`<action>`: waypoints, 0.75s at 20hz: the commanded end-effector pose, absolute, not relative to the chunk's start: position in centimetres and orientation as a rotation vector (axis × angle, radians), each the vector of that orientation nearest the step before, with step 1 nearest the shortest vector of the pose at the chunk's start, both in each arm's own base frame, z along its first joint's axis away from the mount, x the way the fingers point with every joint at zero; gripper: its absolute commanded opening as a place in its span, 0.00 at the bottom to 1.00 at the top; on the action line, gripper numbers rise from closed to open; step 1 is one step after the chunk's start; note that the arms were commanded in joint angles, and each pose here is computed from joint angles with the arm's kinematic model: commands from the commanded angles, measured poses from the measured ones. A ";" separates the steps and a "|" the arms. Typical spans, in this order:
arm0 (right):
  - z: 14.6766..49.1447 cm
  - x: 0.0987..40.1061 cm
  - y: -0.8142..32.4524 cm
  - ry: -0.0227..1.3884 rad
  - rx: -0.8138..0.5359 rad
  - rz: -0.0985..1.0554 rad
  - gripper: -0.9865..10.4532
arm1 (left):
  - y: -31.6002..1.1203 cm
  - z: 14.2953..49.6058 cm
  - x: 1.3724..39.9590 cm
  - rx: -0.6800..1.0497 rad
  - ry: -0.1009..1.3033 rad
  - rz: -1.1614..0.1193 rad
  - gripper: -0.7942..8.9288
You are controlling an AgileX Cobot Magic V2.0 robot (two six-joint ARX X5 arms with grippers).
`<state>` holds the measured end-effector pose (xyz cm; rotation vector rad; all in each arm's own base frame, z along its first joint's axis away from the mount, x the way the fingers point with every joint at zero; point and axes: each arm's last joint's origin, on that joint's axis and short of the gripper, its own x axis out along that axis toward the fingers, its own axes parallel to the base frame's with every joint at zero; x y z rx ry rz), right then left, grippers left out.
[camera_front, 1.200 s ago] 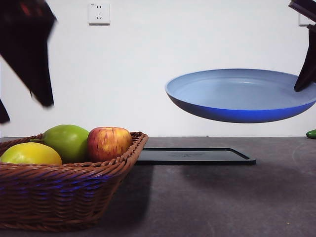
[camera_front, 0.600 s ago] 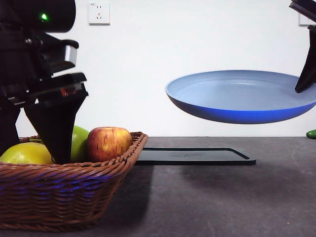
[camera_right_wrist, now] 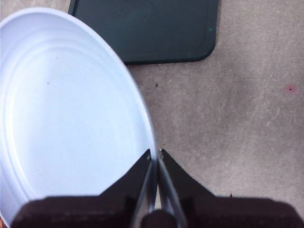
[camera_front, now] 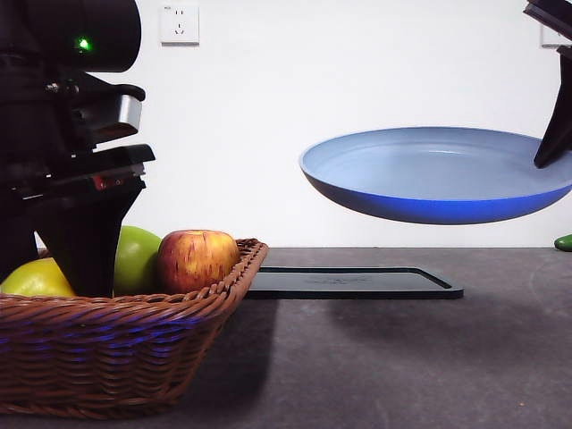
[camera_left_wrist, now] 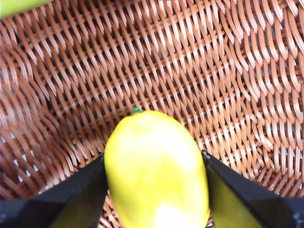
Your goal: Take the lemon from the basket,put the lemon in the plate,hand out the plate
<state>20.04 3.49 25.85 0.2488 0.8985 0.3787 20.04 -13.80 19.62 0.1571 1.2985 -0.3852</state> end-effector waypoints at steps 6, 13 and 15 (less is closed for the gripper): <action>25.8 20.0 3.6 0.945 0.301 0.357 0.09 | -16.7 29.1 22.1 0.035 1.119 -0.669 0.28; 25.4 18.8 5.3 1.073 0.348 0.496 0.09 | -21.5 32.6 20.1 0.076 0.905 -0.900 0.28; 25.4 18.5 6.1 1.092 0.360 0.514 0.09 | -23.0 32.2 18.8 0.179 0.872 -0.876 0.28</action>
